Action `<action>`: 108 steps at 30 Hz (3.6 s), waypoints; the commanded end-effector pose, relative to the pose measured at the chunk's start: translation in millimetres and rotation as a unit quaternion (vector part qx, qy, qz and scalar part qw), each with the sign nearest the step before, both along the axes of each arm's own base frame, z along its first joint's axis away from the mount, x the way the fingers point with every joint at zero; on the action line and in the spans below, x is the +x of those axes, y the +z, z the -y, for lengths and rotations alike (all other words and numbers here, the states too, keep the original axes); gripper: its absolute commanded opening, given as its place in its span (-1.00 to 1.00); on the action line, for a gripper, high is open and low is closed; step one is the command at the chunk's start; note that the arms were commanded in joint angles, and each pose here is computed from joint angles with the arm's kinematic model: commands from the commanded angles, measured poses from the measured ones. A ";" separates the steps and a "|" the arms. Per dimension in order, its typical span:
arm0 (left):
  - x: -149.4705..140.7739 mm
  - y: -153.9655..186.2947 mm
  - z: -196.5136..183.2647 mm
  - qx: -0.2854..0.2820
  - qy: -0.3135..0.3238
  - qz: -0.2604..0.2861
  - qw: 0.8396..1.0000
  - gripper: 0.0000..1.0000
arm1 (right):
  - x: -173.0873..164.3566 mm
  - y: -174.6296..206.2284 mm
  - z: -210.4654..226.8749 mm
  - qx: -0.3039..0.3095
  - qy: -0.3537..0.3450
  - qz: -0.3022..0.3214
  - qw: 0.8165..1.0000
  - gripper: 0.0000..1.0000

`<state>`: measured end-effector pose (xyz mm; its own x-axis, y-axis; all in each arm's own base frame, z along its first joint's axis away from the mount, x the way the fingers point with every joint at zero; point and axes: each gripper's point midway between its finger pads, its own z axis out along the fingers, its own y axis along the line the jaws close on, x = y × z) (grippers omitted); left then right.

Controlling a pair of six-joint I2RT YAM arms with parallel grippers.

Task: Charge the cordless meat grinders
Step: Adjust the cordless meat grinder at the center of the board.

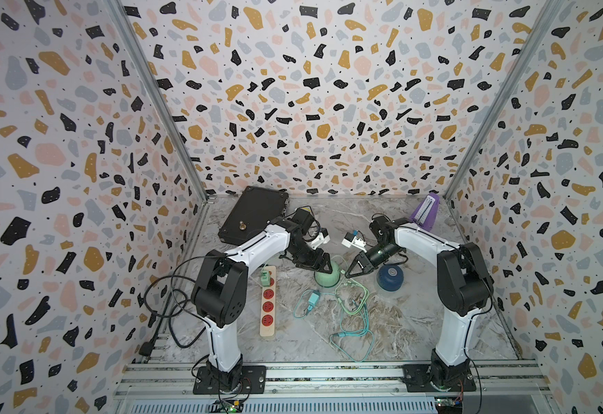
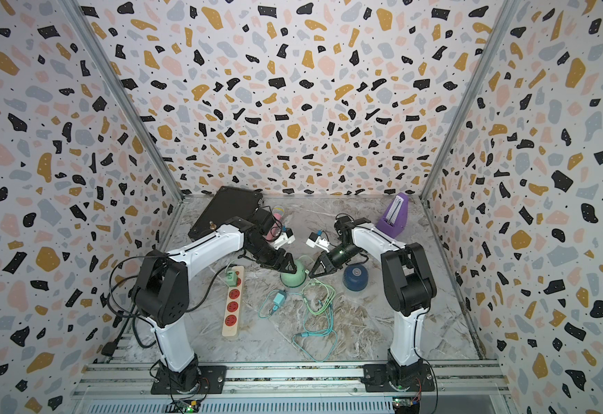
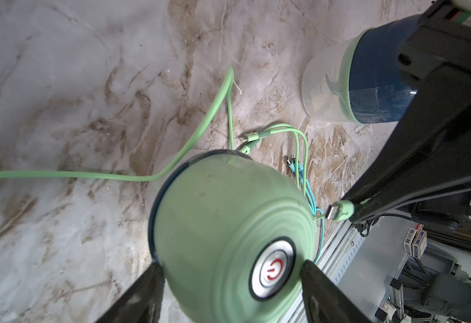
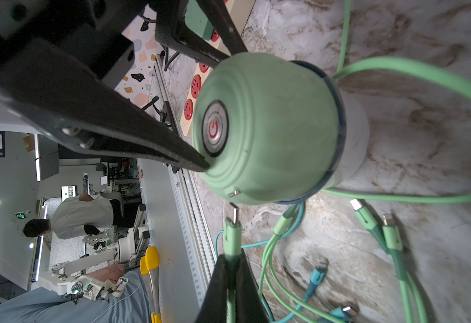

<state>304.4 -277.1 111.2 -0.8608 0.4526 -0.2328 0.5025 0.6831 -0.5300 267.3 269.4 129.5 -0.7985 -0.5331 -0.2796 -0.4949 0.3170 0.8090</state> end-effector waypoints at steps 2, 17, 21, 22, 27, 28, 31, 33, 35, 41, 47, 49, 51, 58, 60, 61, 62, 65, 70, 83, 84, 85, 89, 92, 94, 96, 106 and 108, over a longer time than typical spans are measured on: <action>-3.3 -17.7 -7.5 0.026 -0.008 -0.010 1.000 0.50 | -1.7 3.9 -2.5 0.004 0.006 -0.006 1.000 -1.00; -4.5 -19.9 -7.0 0.025 -0.011 -0.016 1.000 0.48 | 0.0 3.1 -5.9 0.002 0.009 -0.006 1.000 -1.00; -6.7 -20.6 -6.5 0.025 -0.013 -0.019 0.999 0.48 | 0.2 6.2 -6.6 0.006 0.010 -0.002 1.000 -1.00; -7.0 -20.7 -6.6 0.024 -0.014 -0.019 0.999 0.48 | 0.3 7.0 -7.1 0.007 0.010 -0.002 1.000 -1.00; -8.6 -21.1 -6.2 0.022 -0.014 -0.022 0.999 0.48 | -0.5 3.3 -8.0 0.002 0.012 -0.006 1.000 -1.00; -8.3 -20.9 -6.6 0.022 -0.014 -0.022 0.999 0.48 | -1.4 2.9 -8.9 0.002 0.013 -0.008 1.000 -1.00; -7.8 -20.5 -5.7 0.020 -0.015 -0.022 0.999 0.47 | -2.6 2.1 -10.3 0.001 0.016 -0.009 1.000 -1.00; -7.7 -20.2 -5.5 0.019 -0.014 -0.022 0.999 0.46 | -2.6 1.8 -11.8 0.001 0.017 -0.010 1.000 -1.00; -8.0 -20.0 -4.8 0.017 -0.015 -0.022 0.999 0.46 | -3.5 1.2 -12.9 0.000 0.020 -0.012 1.000 -1.00; -9.8 -20.2 -5.6 0.018 -0.024 -0.021 0.999 0.46 | -6.6 0.8 -13.9 -0.002 0.025 -0.016 1.000 -1.00; -11.5 -15.5 -8.3 0.023 -0.054 -0.008 0.998 0.46 | -11.7 1.2 -13.7 -0.006 0.035 -0.028 0.999 -1.00; -13.4 -13.9 -9.8 0.026 -0.071 -0.003 0.997 0.46 | -13.1 2.0 -13.2 -0.009 0.037 -0.029 0.999 -1.00; -15.2 -11.8 -11.2 0.028 -0.087 0.003 0.996 0.47 | -15.0 1.7 -12.3 -0.013 0.039 -0.030 0.999 -1.00; -16.1 -8.8 -14.6 0.032 -0.126 0.024 0.991 0.47 | -23.3 1.0 -12.6 -0.020 0.051 -0.038 0.998 -1.00; -13.6 -10.6 -16.3 0.042 -0.130 0.024 0.990 0.46 | -25.5 -0.6 -10.9 -0.026 0.053 -0.039 0.997 -1.00; -11.8 -11.1 -16.6 0.045 -0.130 0.024 0.990 0.47 | -26.1 -1.1 -9.6 -0.029 0.053 -0.038 0.997 -1.00; -11.0 -11.4 -16.2 0.046 -0.131 0.023 0.990 0.46 | -27.0 -2.6 -8.6 -0.033 0.054 -0.038 0.997 -1.00; -7.3 -9.8 -13.2 0.041 -0.131 0.027 0.990 0.47 | -26.3 -5.1 -7.3 -0.039 0.054 -0.037 0.997 -1.00; 0.5 -5.4 -9.2 0.039 -0.127 0.035 0.991 0.47 | -21.7 -4.1 -3.8 -0.042 0.047 -0.034 0.997 -1.00; 15.4 16.0 -8.9 0.022 -0.068 0.040 0.997 0.54 | -21.4 -3.9 -2.5 -0.035 0.040 -0.046 0.998 -1.00; 15.5 17.9 -9.5 0.021 -0.064 0.040 0.997 0.54 | -21.2 -3.7 -3.4 -0.034 0.039 -0.048 0.998 -1.00; 15.0 18.5 -10.0 0.021 -0.060 0.039 0.997 0.54 | -20.9 -3.3 -3.7 -0.033 0.039 -0.049 0.997 -1.00; 9.6 17.4 -11.7 0.020 -0.046 0.026 0.998 0.54 | -19.8 -1.0 -4.7 -0.028 0.039 -0.049 0.998 -1.00; 6.7 15.4 -10.4 0.012 -0.034 0.020 0.999 0.54 | -19.9 -0.2 -5.4 -0.025 0.039 -0.051 0.998 -1.00; 3.6 11.5 -9.9 0.006 -0.026 0.013 1.000 0.54 | -20.3 0.4 -7.0 -0.020 0.039 -0.055 0.997 -1.00; -0.5 7.5 -10.9 0.009 -0.024 0.003 1.000 0.54 | -21.9 0.8 -8.8 -0.019 0.043 -0.058 0.997 -1.00; 1.4 4.3 -11.2 0.012 -0.031 0.006 0.999 0.52 | -17.2 -0.8 -10.1 -0.027 0.045 -0.049 0.997 -1.00; 2.5 5.4 -10.1 0.010 -0.035 0.009 0.999 0.52 | -16.5 1.0 -8.7 -0.029 0.045 -0.044 0.998 -1.00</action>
